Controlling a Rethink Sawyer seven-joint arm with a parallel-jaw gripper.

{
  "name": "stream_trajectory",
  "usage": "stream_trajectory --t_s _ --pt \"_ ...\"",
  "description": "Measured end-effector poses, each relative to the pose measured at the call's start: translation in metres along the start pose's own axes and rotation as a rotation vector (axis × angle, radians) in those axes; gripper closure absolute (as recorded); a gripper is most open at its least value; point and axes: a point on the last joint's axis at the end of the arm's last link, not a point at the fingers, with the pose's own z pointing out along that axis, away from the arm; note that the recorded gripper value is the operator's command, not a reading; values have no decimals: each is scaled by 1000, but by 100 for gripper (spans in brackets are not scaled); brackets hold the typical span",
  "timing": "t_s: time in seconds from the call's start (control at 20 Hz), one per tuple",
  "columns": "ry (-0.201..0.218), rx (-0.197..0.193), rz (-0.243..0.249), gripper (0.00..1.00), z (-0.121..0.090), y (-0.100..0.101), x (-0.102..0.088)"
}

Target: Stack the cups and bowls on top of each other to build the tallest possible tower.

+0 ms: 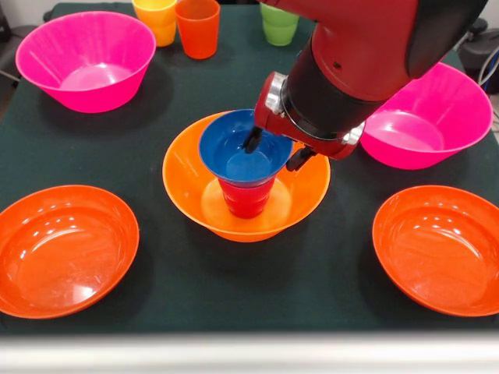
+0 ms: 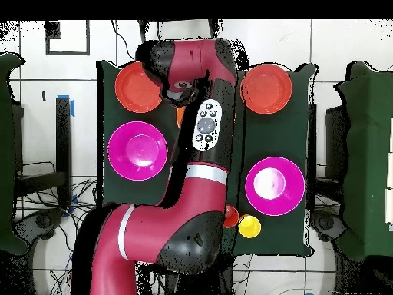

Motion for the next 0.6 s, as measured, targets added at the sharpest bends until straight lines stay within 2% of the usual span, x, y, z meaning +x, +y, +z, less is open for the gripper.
stream_trajectory --t_s 0.3,0.6 --pt "2 0 10 0 -20 -9 -5" --pt "5 2 27 0 -29 -23 -9"
